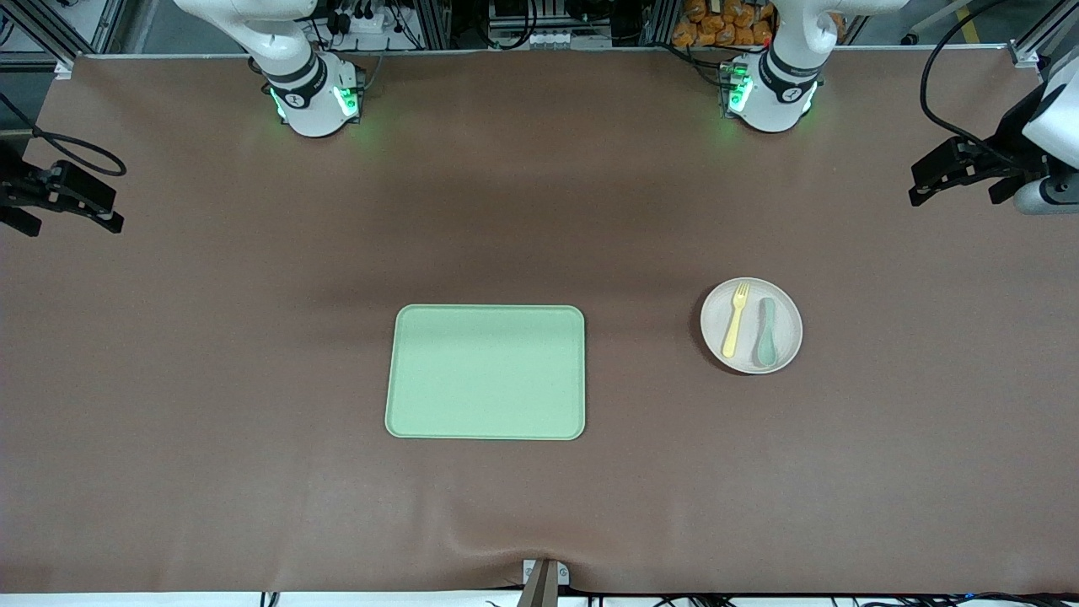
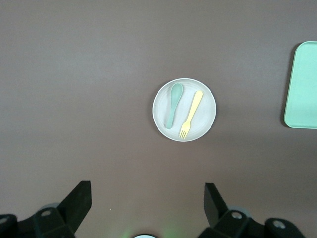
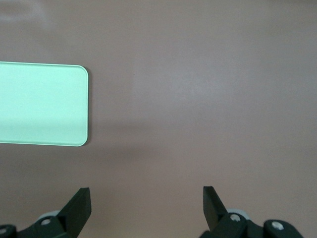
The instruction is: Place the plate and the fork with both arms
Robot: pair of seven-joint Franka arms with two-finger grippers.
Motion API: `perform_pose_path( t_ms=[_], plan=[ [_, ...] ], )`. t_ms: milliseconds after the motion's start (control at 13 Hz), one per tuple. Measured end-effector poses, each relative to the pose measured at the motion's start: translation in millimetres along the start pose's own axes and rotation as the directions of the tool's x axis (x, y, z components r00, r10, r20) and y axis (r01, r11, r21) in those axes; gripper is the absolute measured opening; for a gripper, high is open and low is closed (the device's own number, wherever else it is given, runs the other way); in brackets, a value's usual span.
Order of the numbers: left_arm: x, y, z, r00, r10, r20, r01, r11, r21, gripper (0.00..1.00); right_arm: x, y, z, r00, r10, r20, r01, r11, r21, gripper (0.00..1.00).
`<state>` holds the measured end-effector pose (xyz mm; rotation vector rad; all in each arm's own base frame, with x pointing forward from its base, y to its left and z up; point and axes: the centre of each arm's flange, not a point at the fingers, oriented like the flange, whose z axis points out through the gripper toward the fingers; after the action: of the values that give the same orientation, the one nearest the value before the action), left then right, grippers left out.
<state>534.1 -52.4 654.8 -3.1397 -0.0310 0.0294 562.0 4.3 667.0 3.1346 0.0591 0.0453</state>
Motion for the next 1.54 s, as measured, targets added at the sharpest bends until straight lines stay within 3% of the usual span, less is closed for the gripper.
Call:
perform_pose_path(
  t_ms=[615, 1231, 1538],
  plan=[
    [8.6, -0.3, 18.6, 0.999, -0.003, 0.034, 0.003, 1.0, 0.005, 1.0, 0.2, -0.6, -0.2, 1.0, -0.001, -0.002, 0.001, 1.0, 0.0, 1.0],
    [60.9, 1.6, 135.1, 0.993, -0.015, 0.116, 0.012, 1.0, 0.023, 1.0, 0.4, -0.8, -0.1, 1.0, -0.002, -0.002, 0.002, 1.0, 0.0, 1.0],
    [82.6, -22.1, 180.4, 0.986, -0.062, 0.154, 0.073, 0.995, -0.062, 1.0, 0.5, -0.8, 0.1, 1.0, -0.002, -0.002, 0.002, 1.0, 0.0, 1.0]
  ],
)
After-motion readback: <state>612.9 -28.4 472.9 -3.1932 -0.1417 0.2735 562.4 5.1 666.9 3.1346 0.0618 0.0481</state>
